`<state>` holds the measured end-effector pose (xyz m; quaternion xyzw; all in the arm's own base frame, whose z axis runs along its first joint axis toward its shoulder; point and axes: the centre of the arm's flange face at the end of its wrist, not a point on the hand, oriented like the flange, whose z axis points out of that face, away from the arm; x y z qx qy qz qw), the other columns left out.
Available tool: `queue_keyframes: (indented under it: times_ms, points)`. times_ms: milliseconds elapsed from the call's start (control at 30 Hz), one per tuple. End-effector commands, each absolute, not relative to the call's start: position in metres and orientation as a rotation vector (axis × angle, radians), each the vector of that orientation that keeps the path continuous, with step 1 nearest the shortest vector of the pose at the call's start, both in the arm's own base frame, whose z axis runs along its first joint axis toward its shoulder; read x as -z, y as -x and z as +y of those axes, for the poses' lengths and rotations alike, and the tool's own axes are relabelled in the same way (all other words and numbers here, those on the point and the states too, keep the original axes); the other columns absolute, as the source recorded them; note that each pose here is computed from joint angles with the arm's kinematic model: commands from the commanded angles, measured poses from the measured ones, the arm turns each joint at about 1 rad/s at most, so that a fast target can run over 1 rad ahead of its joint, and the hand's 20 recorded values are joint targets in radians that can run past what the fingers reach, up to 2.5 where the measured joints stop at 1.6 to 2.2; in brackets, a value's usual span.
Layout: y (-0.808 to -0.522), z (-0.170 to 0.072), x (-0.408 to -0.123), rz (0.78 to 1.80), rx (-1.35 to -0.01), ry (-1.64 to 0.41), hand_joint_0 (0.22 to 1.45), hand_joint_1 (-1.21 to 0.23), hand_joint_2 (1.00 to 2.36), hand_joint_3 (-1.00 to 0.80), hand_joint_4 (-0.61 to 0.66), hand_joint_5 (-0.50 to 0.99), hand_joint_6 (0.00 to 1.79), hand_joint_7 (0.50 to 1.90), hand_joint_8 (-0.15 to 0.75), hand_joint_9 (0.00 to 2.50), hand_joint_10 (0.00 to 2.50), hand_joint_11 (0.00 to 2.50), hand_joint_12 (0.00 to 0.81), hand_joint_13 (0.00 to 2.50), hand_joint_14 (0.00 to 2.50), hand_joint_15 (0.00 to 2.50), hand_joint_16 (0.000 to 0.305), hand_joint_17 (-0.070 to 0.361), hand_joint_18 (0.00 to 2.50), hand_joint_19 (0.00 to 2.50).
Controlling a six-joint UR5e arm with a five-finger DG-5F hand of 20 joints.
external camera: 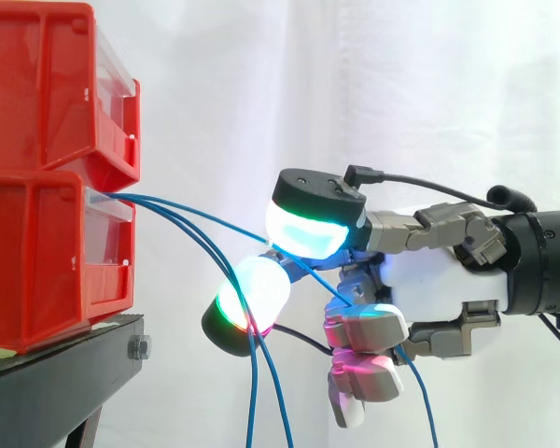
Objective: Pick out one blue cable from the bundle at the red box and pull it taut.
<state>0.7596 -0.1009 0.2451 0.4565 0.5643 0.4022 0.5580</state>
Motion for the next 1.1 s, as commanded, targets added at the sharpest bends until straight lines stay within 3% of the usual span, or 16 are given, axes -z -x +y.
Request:
queue_keyframes:
  times_ms: [0, 267, 433, 1067]
  points:
    - [-0.759, -0.102, -0.245, 1.332, -0.945, -1.079, 0.6, -0.51, 1.02, -0.3, 0.05, -0.17, 0.95, 0.61, 0.237, 1.34, 0.01, 1.26, 0.335, 1.25, 0.02, 1.03, 0.039, 0.088, 0.82, 0.78]
    - [-0.759, -0.102, -0.246, 1.33, -0.945, -1.076, 0.56, -0.5, 1.0, -0.49, 0.08, -0.17, 0.93, 0.6, 0.243, 1.33, 0.01, 1.26, 0.347, 1.26, 0.02, 1.02, 0.041, 0.093, 0.82, 0.8]
    - [-0.759, -0.103, -0.254, 1.316, -0.952, -1.075, 0.55, -0.47, 1.0, -0.5, 0.07, -0.17, 0.93, 0.6, 0.244, 1.33, 0.01, 1.25, 0.351, 1.26, 0.02, 1.03, 0.043, 0.096, 0.82, 0.79]
    - [-0.762, -0.113, -0.264, 1.28, -0.969, -1.094, 0.59, -0.55, 1.02, -0.27, 0.05, -0.17, 0.95, 0.63, 0.231, 1.31, 0.01, 1.25, 0.337, 1.25, 0.03, 1.04, 0.046, 0.103, 0.84, 0.8]
